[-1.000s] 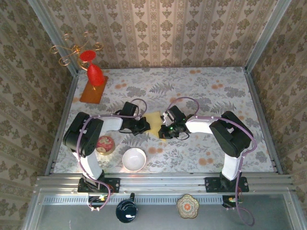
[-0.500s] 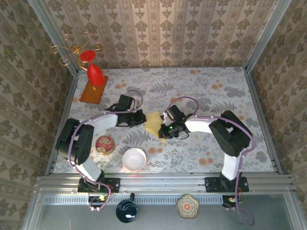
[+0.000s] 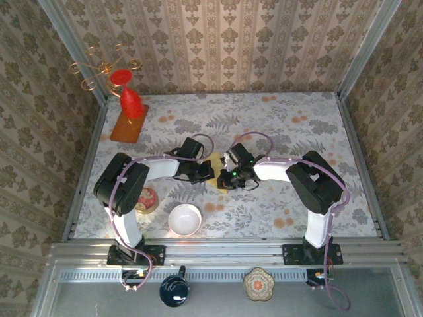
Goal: Fold a paper plane with a square sheet of paper (pick it up from the middle)
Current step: Third fold the triangle at the center of the table.
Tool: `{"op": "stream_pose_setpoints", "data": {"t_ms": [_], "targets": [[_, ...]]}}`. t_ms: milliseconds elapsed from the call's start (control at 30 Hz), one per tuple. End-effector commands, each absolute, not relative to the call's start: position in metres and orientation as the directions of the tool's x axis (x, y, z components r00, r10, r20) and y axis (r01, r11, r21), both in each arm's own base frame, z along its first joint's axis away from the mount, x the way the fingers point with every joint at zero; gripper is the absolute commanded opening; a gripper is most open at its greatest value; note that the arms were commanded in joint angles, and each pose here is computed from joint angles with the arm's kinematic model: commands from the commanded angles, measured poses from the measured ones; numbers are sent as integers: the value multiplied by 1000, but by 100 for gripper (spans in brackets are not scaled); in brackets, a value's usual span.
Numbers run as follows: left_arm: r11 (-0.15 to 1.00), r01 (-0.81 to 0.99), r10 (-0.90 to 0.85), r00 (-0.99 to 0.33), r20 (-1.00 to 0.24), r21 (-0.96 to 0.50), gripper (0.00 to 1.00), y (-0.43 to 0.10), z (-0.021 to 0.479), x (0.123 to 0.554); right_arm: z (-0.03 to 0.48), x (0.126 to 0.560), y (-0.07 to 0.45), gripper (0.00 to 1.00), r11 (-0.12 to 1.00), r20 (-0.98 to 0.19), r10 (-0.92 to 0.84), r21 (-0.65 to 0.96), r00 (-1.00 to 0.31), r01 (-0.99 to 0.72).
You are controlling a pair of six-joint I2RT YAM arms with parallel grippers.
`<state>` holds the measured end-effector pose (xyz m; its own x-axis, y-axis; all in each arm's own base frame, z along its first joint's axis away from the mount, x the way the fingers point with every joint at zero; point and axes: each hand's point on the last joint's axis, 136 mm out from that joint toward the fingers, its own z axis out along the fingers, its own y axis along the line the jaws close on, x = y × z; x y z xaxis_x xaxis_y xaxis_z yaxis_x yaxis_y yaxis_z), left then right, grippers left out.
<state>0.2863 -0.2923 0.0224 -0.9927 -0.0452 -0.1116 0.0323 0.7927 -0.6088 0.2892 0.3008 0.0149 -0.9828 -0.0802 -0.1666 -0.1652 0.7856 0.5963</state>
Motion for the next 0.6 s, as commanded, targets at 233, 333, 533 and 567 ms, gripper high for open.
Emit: {"op": "stream_pose_setpoints", "data": {"t_ms": [233,333,533,567], "targets": [[856,-31,-75,-995,-65,-516,4,-271,-11,279,3,275,282,7,823,-121,-127,541,-984,-173],[868,-45,-80,-996,-50,-494,4,-264,-20,276,5,267,278,7,819,-114,-155,541,-981,-192],[883,-72,-95,-995,-26,-464,3,-253,-30,273,3,255,268,7,832,-92,-182,515,-979,-203],[884,-75,-97,-995,-24,-461,3,-252,-30,273,2,253,267,7,834,-87,-184,513,-979,-202]]}}
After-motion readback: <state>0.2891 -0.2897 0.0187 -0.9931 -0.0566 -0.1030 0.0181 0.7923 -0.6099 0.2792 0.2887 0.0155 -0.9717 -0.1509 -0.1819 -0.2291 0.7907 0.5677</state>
